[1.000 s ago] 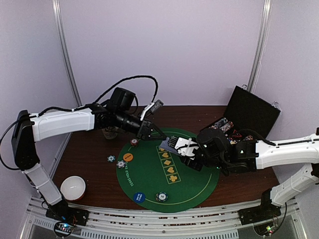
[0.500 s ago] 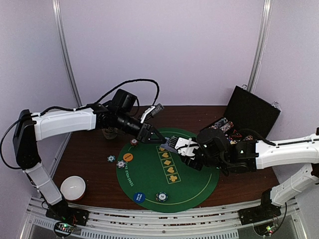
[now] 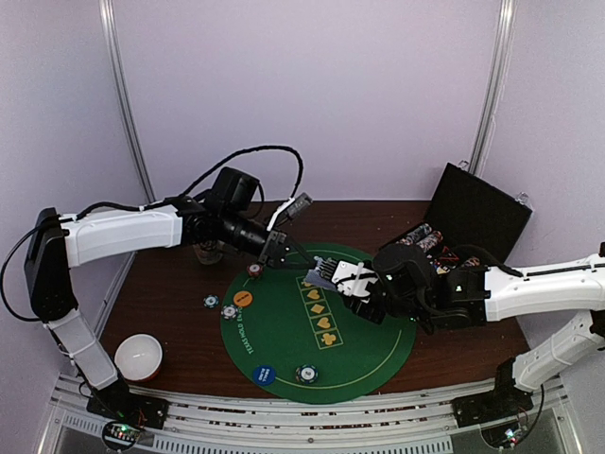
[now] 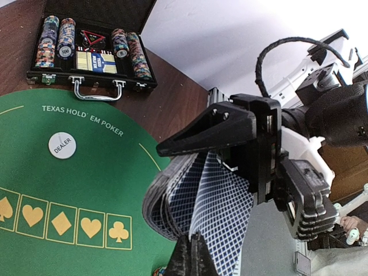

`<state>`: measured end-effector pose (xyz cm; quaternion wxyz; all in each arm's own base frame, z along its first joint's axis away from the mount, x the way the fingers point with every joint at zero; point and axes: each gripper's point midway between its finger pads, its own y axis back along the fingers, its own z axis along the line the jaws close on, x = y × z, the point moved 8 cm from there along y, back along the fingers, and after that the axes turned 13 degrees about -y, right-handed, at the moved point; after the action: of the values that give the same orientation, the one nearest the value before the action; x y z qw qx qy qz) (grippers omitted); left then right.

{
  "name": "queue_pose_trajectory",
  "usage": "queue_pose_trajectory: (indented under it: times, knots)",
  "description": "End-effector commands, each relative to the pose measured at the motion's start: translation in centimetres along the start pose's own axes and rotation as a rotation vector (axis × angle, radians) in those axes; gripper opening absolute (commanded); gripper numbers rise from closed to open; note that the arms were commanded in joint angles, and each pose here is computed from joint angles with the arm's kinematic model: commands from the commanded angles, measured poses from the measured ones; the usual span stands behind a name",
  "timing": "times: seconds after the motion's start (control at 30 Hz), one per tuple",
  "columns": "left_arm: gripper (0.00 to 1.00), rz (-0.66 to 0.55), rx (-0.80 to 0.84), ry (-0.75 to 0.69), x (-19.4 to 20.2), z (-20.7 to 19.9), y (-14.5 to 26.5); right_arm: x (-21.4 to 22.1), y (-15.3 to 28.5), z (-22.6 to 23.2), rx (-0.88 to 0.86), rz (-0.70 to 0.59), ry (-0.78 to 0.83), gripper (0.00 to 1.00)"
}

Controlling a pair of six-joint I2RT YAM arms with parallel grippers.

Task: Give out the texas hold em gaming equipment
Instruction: Pick up the poker card from the face-down deck piles.

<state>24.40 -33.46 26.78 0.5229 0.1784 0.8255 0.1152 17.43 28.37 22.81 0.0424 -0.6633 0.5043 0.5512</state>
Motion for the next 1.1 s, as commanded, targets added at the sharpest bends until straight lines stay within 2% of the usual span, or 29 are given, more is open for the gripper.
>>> queue_pose_trajectory:
  times: [0.0,0.2,0.63,0.87,0.93,1.07]
  knots:
    - [0.0,-0.039,-0.013,-0.057,-1.0,-0.4,0.2,-0.2,0.2,-0.2,0.022,0.001,0.003,0.47]
    - [0.0,-0.063,-0.093,-0.053,-1.3,1.0,2.2,0.2,0.6,-0.4,0.031,0.013,-0.001,0.47]
    - [0.0,-0.161,-0.158,-0.058,-2.0,1.1,6.2,1.4,0.9,-1.0,0.056,0.021,-0.023,0.47]
    - [0.0,-0.265,-0.408,0.077,0.5,4.4,12.1,2.0,0.9,-1.0,0.051,0.032,-0.027,0.47]
    - [0.0,-0.251,-0.474,0.106,1.7,5.3,12.3,2.0,0.8,-1.0,0.051,0.035,-0.027,0.47]
    - [0.0,-0.186,-0.503,0.138,4.1,6.9,11.5,1.9,0.8,-1.0,0.051,0.037,-0.027,0.47]
